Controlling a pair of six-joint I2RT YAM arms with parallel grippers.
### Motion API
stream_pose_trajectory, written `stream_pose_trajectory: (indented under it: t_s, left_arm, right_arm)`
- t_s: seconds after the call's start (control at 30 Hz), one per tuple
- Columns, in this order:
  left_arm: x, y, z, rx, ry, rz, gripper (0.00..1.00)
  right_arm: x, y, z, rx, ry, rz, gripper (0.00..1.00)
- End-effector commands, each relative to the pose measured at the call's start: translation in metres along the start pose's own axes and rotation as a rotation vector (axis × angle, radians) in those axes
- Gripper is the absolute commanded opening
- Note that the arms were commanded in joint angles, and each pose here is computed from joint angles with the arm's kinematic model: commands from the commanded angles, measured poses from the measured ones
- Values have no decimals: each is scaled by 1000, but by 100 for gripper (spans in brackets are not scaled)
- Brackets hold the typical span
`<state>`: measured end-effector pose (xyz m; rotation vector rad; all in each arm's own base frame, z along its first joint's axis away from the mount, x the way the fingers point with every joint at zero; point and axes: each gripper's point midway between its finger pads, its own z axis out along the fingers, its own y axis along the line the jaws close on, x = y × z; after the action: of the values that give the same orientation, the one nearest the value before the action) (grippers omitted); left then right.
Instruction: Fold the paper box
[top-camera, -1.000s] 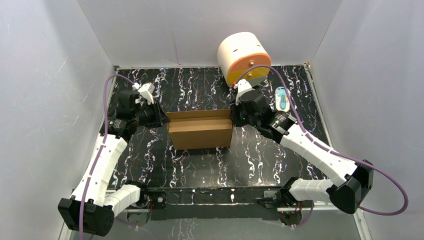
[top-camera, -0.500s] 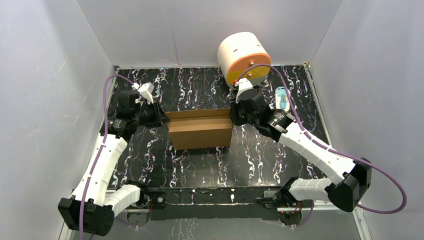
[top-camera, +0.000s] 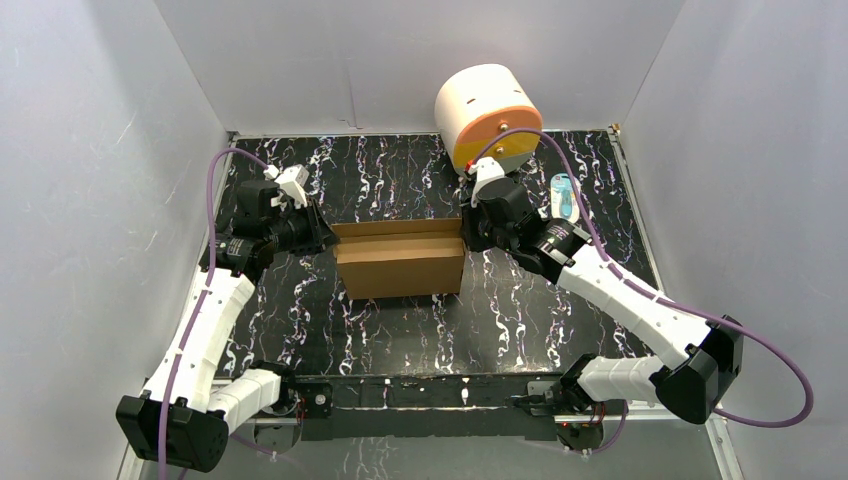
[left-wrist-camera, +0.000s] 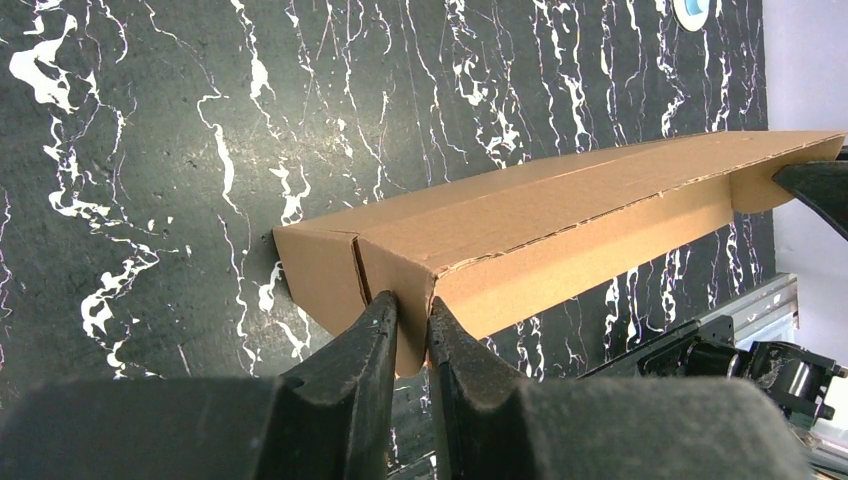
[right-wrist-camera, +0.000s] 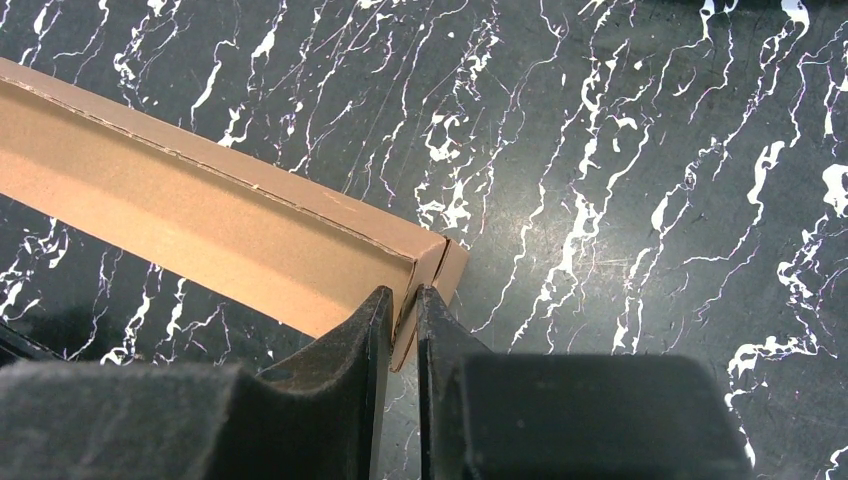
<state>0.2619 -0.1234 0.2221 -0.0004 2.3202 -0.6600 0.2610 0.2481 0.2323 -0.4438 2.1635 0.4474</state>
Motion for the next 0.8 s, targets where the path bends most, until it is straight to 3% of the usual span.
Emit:
stream_pose_trajectory:
  t_s: [0.0, 0.77]
  left_arm:
    - [-4, -9, -6, 24, 3, 12, 14]
    - [7, 9, -7, -57, 1, 18, 8]
  right_arm:
    - [-15, 3, -8, -16, -61, 6, 22]
    - [-2, 9, -2, -57, -42, 11, 23]
